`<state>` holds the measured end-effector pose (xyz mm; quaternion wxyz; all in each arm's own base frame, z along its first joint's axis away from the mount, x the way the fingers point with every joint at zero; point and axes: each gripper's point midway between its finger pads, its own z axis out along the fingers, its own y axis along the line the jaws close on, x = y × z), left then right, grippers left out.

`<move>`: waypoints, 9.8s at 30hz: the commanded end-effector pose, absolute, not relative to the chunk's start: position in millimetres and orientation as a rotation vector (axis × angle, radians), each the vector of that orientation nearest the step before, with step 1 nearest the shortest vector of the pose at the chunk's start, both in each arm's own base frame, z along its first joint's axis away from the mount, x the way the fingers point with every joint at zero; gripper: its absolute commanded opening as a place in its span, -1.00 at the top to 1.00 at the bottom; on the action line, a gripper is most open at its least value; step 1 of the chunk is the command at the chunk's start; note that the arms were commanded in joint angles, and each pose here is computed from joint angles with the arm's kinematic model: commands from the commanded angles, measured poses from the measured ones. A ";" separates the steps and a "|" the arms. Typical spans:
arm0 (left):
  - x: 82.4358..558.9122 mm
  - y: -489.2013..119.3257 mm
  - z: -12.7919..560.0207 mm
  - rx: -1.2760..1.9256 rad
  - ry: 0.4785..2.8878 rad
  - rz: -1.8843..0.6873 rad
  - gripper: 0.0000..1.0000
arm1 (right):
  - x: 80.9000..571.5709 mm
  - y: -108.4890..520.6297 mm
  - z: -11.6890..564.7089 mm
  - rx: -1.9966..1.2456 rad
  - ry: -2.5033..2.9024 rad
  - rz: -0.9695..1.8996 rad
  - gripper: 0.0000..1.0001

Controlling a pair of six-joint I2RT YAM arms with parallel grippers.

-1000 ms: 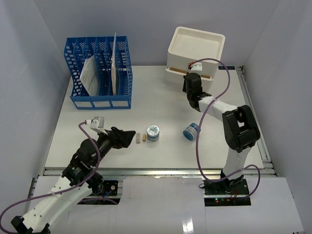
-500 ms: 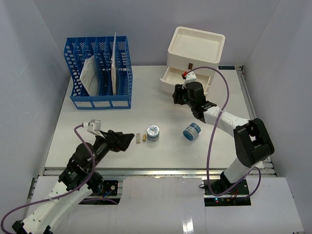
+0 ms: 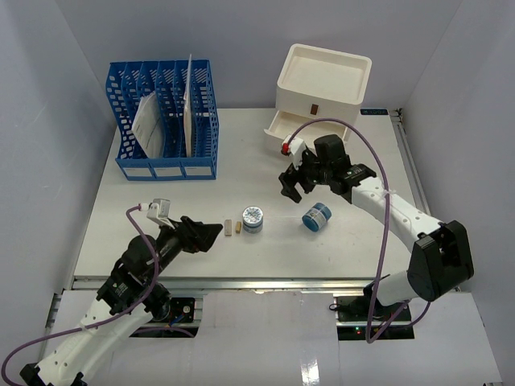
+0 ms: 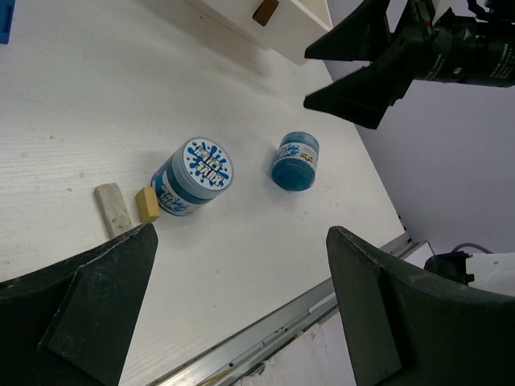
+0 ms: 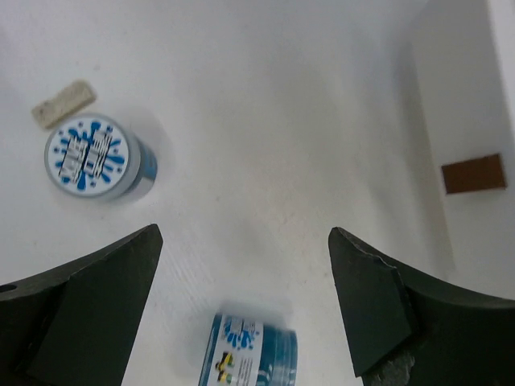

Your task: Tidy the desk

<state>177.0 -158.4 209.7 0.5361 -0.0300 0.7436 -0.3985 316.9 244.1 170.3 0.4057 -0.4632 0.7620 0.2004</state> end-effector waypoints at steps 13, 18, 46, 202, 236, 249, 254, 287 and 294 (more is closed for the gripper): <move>177.7 -162.0 203.3 -0.072 1.800 -0.956 -0.96 | 278.5 139.8 111.0 -0.900 2.345 0.043 -0.80; 178.5 -160.8 206.1 -0.071 1.789 -0.949 -0.96 | 279.4 143.4 92.2 -0.937 2.398 0.052 -0.80; 174.0 -170.5 199.2 -0.036 1.815 -0.997 -0.96 | 233.4 167.2 49.8 -1.586 2.295 0.377 -0.98; 258.0 -286.8 117.4 0.307 2.310 -0.386 0.13 | 256.3 184.2 177.0 -1.262 1.675 0.893 -0.84; 238.5 -309.0 177.6 0.131 2.159 -1.308 0.54 | 226.7 327.9 144.1 -1.489 1.600 0.570 -0.82; 245.6 -291.0 187.3 0.059 2.113 -1.345 -0.28 | 219.7 334.7 150.7 -1.585 1.537 0.607 0.59; 266.8 -256.9 194.1 -0.011 2.084 -1.235 -0.77 | 235.0 321.7 169.6 -1.595 1.460 0.452 0.73; 215.1 -147.3 220.5 0.130 1.868 -0.769 -0.96 | 538.3 248.4 255.6 -1.055 1.516 -0.536 -0.90; 214.1 -149.4 219.3 0.141 1.871 -0.781 -0.96 | 509.4 245.2 286.7 -0.963 1.577 -0.326 -0.90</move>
